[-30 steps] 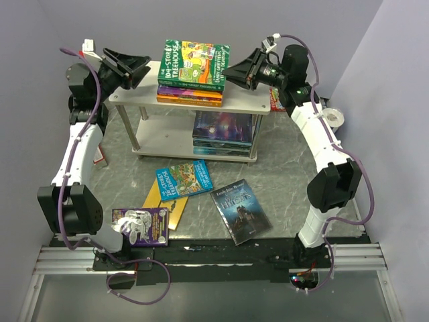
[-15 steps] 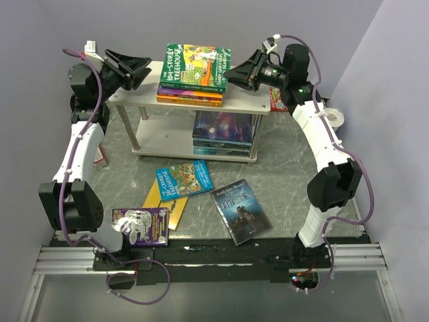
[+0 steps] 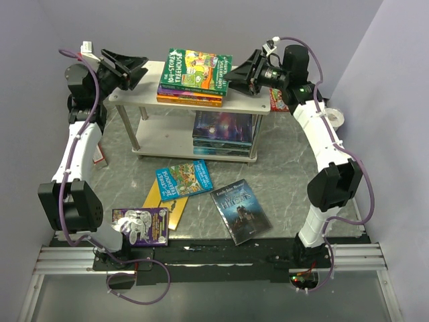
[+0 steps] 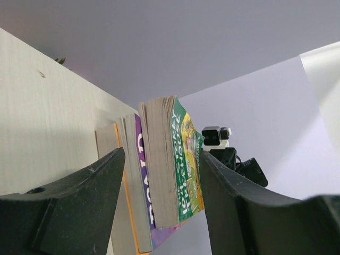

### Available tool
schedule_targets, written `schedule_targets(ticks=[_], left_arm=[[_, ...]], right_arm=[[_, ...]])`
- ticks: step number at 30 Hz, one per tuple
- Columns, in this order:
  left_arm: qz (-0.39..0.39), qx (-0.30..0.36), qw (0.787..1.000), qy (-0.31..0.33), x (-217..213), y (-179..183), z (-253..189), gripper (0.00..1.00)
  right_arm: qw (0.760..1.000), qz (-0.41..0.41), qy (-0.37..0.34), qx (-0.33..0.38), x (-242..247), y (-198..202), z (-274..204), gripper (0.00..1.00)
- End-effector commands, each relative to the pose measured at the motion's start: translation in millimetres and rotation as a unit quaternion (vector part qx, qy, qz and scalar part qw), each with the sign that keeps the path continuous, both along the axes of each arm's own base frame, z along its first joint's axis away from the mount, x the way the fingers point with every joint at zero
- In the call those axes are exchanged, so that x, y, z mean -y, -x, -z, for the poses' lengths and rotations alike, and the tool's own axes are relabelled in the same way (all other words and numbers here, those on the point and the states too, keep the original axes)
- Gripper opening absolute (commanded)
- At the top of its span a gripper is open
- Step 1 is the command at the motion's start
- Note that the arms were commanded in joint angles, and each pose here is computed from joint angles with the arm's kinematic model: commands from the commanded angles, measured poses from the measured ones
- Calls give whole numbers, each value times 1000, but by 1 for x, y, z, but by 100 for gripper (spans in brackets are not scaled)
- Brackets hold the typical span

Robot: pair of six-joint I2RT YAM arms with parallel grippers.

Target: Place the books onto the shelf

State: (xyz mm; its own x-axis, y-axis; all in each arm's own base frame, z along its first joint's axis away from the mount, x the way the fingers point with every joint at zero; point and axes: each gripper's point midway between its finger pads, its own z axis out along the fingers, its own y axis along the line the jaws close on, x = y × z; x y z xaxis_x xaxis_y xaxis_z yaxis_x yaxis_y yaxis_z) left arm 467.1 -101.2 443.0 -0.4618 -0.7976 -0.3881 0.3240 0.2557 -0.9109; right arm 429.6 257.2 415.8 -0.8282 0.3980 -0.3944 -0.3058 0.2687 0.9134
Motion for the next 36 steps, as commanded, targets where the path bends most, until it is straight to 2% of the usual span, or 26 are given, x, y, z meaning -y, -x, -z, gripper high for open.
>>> schedule_targets(ticks=[1,8,10,11,12,13,15,17,19,21,26,36], left_arm=[[-21,27,999,-14,-14,10,-21,64],[-58,24,998,-31,-26,15,-26,68],[-59,35,997,-40,-23,21,-29,66],[-57,36,997,-46,-17,23,-29,65],[-59,39,996,-52,-14,26,-30,64],[-74,52,994,-66,-14,28,-34,62],[-75,58,992,-79,-3,32,-34,59],[-76,69,991,-90,5,35,-35,56],[-76,72,990,-94,6,36,-31,51],[-65,82,990,-95,19,40,-32,49],[-65,90,988,-103,28,38,-34,50],[-67,82,987,-118,32,28,-25,54]], right_arm=[[998,27,7,63,22,14,-42,58],[991,75,47,102,53,29,-52,62],[987,103,62,110,57,30,-47,54],[981,109,64,147,57,42,-61,49],[978,125,75,149,58,39,-54,38],[975,132,82,157,58,41,-54,31],[972,122,102,171,49,49,-53,23],[974,108,108,170,40,49,-47,22],[974,102,109,171,35,50,-43,28],[974,95,109,176,28,52,-40,38],[973,87,124,172,18,47,-34,48],[973,82,130,171,7,37,-31,49]])
